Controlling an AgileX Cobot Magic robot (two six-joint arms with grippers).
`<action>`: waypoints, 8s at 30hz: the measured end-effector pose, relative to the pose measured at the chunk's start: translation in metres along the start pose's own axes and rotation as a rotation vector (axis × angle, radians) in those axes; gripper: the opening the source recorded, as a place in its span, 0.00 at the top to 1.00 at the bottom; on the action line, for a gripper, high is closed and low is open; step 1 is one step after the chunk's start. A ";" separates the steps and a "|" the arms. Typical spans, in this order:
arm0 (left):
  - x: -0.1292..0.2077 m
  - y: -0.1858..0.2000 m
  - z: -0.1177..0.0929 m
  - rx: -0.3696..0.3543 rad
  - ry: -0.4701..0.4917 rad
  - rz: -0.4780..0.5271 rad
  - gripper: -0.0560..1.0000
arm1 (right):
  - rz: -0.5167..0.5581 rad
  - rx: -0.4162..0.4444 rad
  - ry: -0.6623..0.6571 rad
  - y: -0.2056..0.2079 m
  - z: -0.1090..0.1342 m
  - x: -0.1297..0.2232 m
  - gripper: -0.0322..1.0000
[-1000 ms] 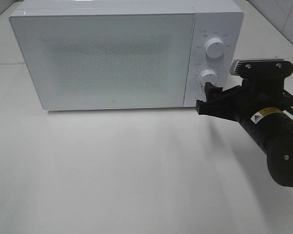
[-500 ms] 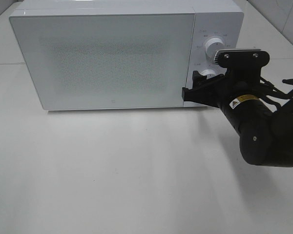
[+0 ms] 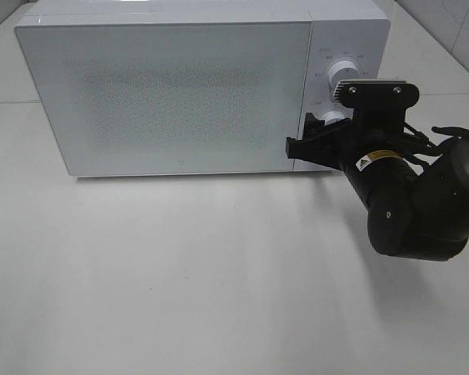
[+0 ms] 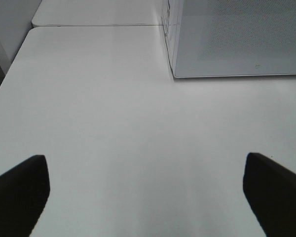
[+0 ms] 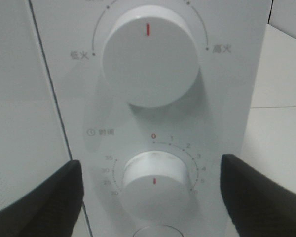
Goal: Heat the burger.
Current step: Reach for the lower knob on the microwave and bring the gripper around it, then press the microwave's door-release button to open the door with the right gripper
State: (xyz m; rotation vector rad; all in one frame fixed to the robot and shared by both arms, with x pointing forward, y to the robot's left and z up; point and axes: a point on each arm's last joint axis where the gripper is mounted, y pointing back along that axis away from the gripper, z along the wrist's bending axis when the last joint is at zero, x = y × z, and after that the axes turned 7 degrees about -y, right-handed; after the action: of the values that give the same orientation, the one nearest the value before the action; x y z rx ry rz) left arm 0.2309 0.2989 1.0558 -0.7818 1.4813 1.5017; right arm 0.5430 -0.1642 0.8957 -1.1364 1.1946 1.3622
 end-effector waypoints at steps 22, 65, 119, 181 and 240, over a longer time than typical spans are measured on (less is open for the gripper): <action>0.000 0.000 0.000 0.000 0.000 0.000 0.01 | 0.003 0.018 -0.004 -0.009 0.001 0.006 0.24; 0.000 0.000 0.000 0.000 0.000 0.000 0.01 | 0.015 0.020 -0.027 -0.011 0.001 0.012 0.53; 0.000 0.000 0.000 0.000 0.000 0.000 0.01 | -0.009 0.000 -2.085 -0.010 0.002 0.011 0.50; 0.000 0.000 0.000 0.000 0.000 0.000 0.01 | -0.144 -0.156 -1.221 0.103 -0.041 -0.084 0.23; 0.000 0.000 0.000 0.000 0.000 0.000 0.01 | 0.579 0.156 -0.026 0.265 -0.111 -0.161 0.23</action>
State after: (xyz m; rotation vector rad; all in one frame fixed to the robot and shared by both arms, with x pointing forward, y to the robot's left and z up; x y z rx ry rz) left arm 0.2309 0.2989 1.0558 -0.7818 1.4813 1.5017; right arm 0.3022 -0.3032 1.0721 -0.6799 1.6578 1.6615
